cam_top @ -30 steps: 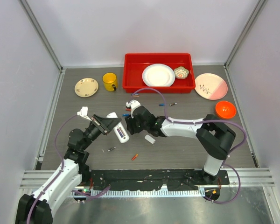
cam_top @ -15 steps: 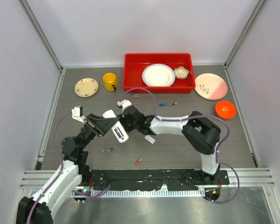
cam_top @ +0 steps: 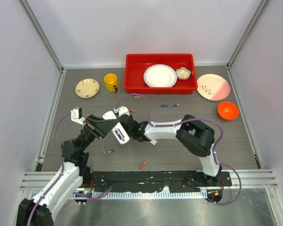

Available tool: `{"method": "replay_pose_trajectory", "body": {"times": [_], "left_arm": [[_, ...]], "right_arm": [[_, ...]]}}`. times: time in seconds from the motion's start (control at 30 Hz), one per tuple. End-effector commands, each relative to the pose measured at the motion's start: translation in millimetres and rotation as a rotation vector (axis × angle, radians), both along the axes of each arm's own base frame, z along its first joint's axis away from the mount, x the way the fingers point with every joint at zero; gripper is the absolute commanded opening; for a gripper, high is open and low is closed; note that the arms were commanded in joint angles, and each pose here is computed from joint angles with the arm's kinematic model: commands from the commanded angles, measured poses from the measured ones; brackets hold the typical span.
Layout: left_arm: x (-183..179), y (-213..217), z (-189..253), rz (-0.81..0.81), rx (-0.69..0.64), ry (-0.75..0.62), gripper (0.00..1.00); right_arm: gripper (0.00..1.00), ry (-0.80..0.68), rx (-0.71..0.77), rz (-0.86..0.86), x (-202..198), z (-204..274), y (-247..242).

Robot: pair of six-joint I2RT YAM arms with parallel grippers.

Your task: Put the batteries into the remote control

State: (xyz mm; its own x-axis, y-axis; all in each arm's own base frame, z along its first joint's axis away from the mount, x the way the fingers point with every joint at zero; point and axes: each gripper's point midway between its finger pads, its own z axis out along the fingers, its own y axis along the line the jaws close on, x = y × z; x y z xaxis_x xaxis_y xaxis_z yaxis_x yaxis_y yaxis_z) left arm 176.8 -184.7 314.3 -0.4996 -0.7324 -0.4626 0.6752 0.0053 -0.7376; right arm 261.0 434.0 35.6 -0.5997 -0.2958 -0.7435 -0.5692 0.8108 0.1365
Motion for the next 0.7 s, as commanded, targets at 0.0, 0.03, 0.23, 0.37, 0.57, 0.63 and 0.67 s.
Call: {"method": "replay_pose_trajectory", "body": {"times": [0.0,0.03,0.23,0.37,0.57,0.63,0.67], "left_arm": [[-3.9,2.3,7.9,0.002,-0.025,-0.033,0.00],[-4.4,1.8,7.8,-0.002,-0.025,-0.032,0.00],[-1.3,2.7,5.1,0.009,-0.025,-0.017,0.00],[-1.4,2.5,3.7,0.009,-0.022,-0.015,0.00],[0.0,2.1,0.1,0.010,-0.016,-0.002,0.00],[0.9,2.2,-1.2,0.013,-0.015,0.003,0.00],[1.1,1.8,-2.4,0.012,-0.013,0.008,0.00]], "right_arm": [[0.67,-0.054,-0.016,-0.080,13.7,11.7,4.3],[0.67,-0.058,-0.035,-0.097,15.0,9.2,1.0],[0.66,-0.049,-0.059,-0.158,19.0,2.4,-1.7],[0.63,-0.037,-0.069,-0.162,15.8,-3.7,-3.7],[0.61,-0.033,-0.082,-0.187,14.2,-8.9,-13.7],[0.60,-0.027,-0.081,-0.196,15.8,-11.9,-17.5],[0.60,-0.024,-0.079,-0.200,16.5,-11.6,-18.7]]}}
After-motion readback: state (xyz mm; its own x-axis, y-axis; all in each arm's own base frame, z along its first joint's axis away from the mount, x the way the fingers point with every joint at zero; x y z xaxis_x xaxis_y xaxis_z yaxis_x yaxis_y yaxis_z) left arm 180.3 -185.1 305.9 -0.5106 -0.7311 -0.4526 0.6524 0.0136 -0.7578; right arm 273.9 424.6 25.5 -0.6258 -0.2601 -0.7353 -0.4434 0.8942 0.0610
